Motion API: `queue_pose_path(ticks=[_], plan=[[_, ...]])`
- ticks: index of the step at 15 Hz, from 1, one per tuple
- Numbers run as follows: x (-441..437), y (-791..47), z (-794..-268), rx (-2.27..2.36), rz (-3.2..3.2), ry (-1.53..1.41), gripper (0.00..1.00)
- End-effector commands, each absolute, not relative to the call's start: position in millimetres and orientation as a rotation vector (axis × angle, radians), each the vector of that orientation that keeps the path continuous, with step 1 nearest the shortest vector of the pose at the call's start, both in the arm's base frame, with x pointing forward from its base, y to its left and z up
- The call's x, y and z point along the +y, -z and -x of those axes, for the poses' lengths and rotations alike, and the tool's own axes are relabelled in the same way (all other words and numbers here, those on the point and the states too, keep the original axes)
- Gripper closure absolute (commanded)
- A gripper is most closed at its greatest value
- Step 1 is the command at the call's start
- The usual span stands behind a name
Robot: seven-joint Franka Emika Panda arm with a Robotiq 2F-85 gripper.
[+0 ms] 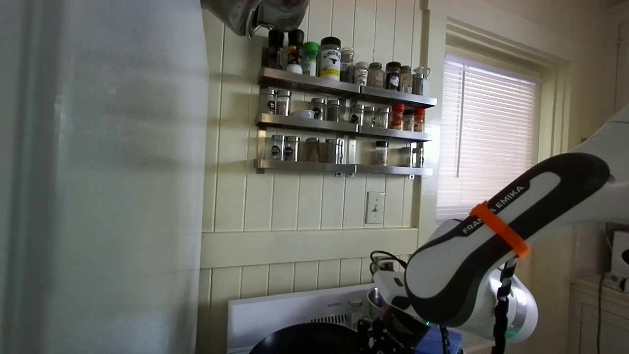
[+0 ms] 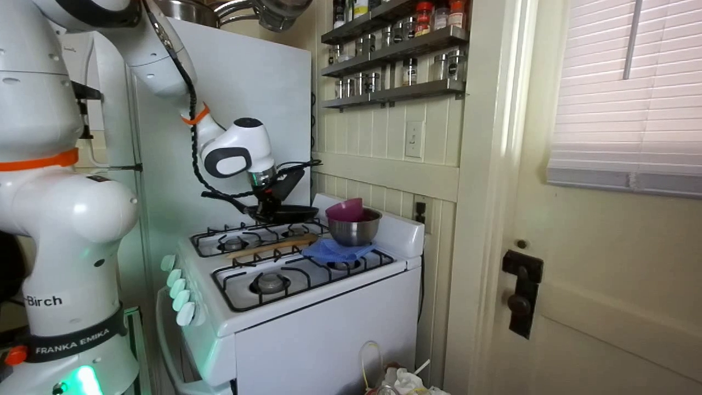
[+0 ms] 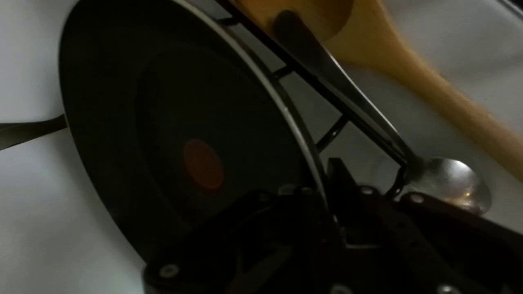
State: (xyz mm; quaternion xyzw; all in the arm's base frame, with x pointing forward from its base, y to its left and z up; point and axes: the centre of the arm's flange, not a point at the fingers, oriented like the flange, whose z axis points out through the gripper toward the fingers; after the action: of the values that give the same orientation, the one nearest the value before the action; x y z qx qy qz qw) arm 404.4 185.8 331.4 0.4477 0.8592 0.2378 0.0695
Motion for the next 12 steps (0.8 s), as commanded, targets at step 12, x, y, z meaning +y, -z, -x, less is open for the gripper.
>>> queue_pose_path(ticks=[12], plan=[[122,-375,-388,2.599,-1.353,-1.149,0.98]])
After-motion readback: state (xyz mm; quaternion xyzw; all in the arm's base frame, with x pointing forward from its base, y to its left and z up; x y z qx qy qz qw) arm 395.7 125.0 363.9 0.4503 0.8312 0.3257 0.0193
